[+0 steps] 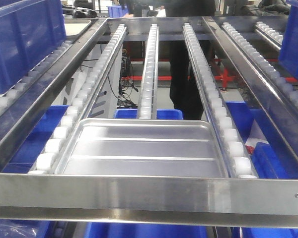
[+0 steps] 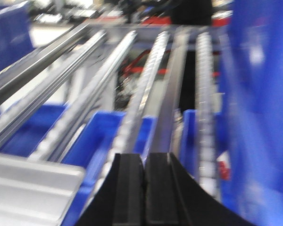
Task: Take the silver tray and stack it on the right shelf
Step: 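Move both grippers above the silver tray's short edges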
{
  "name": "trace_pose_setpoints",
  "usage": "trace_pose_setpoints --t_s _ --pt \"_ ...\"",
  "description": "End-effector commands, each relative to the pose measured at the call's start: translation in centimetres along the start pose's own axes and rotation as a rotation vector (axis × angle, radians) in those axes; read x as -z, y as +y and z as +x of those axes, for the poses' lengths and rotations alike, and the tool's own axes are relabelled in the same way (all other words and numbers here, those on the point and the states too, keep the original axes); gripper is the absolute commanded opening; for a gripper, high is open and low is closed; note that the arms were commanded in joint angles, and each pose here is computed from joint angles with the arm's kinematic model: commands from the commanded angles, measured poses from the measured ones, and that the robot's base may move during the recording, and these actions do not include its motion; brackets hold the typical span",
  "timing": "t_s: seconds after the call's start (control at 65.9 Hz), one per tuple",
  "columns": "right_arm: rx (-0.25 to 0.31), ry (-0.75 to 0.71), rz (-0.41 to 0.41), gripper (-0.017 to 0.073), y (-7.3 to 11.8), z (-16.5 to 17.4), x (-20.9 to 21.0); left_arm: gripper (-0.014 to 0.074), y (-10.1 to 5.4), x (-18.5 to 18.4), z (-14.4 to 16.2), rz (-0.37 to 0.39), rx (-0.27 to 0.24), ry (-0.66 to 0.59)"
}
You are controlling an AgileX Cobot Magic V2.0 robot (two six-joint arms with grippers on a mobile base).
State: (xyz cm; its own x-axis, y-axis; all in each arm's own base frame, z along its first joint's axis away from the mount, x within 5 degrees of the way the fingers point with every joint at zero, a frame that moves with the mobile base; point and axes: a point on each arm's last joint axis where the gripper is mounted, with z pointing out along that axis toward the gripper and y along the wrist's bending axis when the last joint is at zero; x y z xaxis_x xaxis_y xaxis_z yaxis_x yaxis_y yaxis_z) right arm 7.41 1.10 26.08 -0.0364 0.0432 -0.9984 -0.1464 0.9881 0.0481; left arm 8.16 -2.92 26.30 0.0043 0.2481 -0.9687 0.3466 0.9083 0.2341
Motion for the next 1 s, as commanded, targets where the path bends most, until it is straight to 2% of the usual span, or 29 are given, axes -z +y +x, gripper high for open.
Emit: trace_pose_setpoints --t_s 0.0,0.121,0.152,0.182,0.243,0.258,0.334,0.41,0.471,0.516,0.562,0.577,0.638,0.714,0.759,0.835,0.881,0.987 --pt "0.053 -0.066 -0.064 0.0050 0.7 -2.0 -1.2 -0.0096 -0.5 -1.5 -2.5 0.078 -0.011 -0.099" --pt "0.068 0.045 -0.151 0.0050 1.7 -1.0 -2.9 -0.0096 -2.1 -3.5 -3.1 0.203 -0.001 -0.143" --pt "0.057 0.066 -0.169 0.0050 1.9 -0.8 -3.2 -0.0096 -2.5 -3.8 -3.2 0.230 0.002 -0.155" --pt "0.039 0.083 -0.186 0.0050 2.1 -0.6 -3.4 -0.0096 -2.8 -4.0 -3.3 0.251 0.033 -0.162" --pt "0.009 0.104 -0.217 0.0050 2.6 -0.4 -3.8 -0.0096 -3.4 -4.3 -3.4 0.291 0.166 -0.155" --pt "0.005 0.105 -0.225 0.0050 2.7 -0.4 -3.8 -0.0096 -3.6 -4.3 -3.4 0.300 0.186 -0.149" --pt "-0.002 0.085 -0.254 0.0050 3.0 -0.6 -3.8 -0.0096 -4.2 -4.4 -3.4 0.338 0.216 -0.137" --pt "-0.047 0.094 -0.266 0.0050 3.2 -0.5 -3.7 -0.0096 -4.4 -4.3 -3.4 0.358 0.222 -0.141" --pt "-0.084 0.101 -0.264 0.0050 3.2 -0.5 -3.7 -0.0096 -4.3 -4.3 -3.5 0.349 0.267 -0.144" --pt "-0.146 0.106 -0.260 0.0050 3.2 -0.6 -3.7 -0.0096 -4.1 -4.5 -3.5 0.329 0.344 -0.135" --pt "-0.238 0.112 -0.255 0.0050 3.2 -0.6 -3.8 -0.0096 -3.9 -4.6 -3.5 0.306 0.425 -0.125" --pt "-0.271 0.117 -0.252 0.0050 3.2 -0.6 -3.8 -0.0096 -3.8 -4.8 -3.4 0.290 0.478 -0.118" --pt "-0.308 0.142 -0.245 0.0050 3.2 -0.7 -4.1 -0.0096 -3.4 -5.1 -3.4 0.245 0.596 -0.114" --pt "-0.300 0.199 -0.229 0.0052 3.5 -0.9 -5.0 -0.0095 -3.6 -5.6 -3.7 0.251 0.594 -0.085" --pt "-0.287 0.240 -0.218 0.0057 3.7 -1.3 -5.9 -0.0093 -4.1 -6.2 -4.1 0.276 0.556 -0.038" --pt "-0.219 0.299 -0.208 0.0057 4.1 -1.8 -7.4 -0.0092 -4.9 -7.7 -5.0 0.315 0.500 0.062" --pt "-0.199 0.351 -0.194 0.0057 4.4 -2.2 -8.6 -0.0092 -5.6 -9.0 -5.1 0.332 0.466 0.140" --pt "-0.175 0.493 -0.152 0.0060 5.0 -2.6 -11.3 -0.0092 -6.8 -12.3 -5.7 0.347 0.438 0.279"
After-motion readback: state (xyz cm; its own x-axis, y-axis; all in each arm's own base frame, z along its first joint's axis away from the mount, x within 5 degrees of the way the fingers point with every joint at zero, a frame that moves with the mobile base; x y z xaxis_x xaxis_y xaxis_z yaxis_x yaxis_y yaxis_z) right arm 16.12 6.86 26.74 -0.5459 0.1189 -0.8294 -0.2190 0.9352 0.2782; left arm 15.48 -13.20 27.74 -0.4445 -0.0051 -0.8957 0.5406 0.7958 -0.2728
